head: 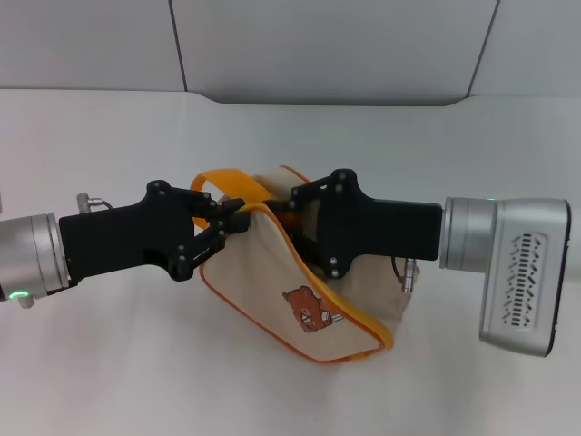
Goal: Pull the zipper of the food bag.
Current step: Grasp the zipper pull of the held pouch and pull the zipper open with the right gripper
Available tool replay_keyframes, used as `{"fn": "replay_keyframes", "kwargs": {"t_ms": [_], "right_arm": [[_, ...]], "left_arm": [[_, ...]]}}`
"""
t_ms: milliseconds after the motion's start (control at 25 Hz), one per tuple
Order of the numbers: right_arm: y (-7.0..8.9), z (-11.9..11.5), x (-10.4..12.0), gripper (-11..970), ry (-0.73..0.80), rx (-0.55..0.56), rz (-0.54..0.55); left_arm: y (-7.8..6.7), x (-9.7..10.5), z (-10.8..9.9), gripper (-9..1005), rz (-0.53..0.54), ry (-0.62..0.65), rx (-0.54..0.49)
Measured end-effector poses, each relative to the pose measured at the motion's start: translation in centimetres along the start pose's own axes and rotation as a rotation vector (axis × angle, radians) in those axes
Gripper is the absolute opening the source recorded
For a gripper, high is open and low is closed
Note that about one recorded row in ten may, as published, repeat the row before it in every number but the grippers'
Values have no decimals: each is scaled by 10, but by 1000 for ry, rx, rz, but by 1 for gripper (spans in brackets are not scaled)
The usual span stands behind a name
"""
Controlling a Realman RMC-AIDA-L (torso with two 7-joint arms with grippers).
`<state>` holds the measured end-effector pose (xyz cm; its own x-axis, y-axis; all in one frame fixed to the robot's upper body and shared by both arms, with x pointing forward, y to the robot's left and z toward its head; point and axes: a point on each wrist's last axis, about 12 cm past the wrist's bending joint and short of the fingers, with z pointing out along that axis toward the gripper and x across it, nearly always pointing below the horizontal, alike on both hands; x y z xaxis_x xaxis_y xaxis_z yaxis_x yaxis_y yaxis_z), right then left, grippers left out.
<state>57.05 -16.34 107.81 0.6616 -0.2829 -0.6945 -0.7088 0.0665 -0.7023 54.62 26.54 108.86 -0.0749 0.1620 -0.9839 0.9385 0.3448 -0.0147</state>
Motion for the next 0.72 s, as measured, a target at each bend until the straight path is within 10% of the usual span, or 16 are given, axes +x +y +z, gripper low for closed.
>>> {"fn": "replay_keyframes", "kwargs": {"t_ms": [720], "right_arm": [[5, -5, -1, 1, -16, 14, -1]], "left_arm": [[0, -2, -5, 89, -11, -32, -15]]}}
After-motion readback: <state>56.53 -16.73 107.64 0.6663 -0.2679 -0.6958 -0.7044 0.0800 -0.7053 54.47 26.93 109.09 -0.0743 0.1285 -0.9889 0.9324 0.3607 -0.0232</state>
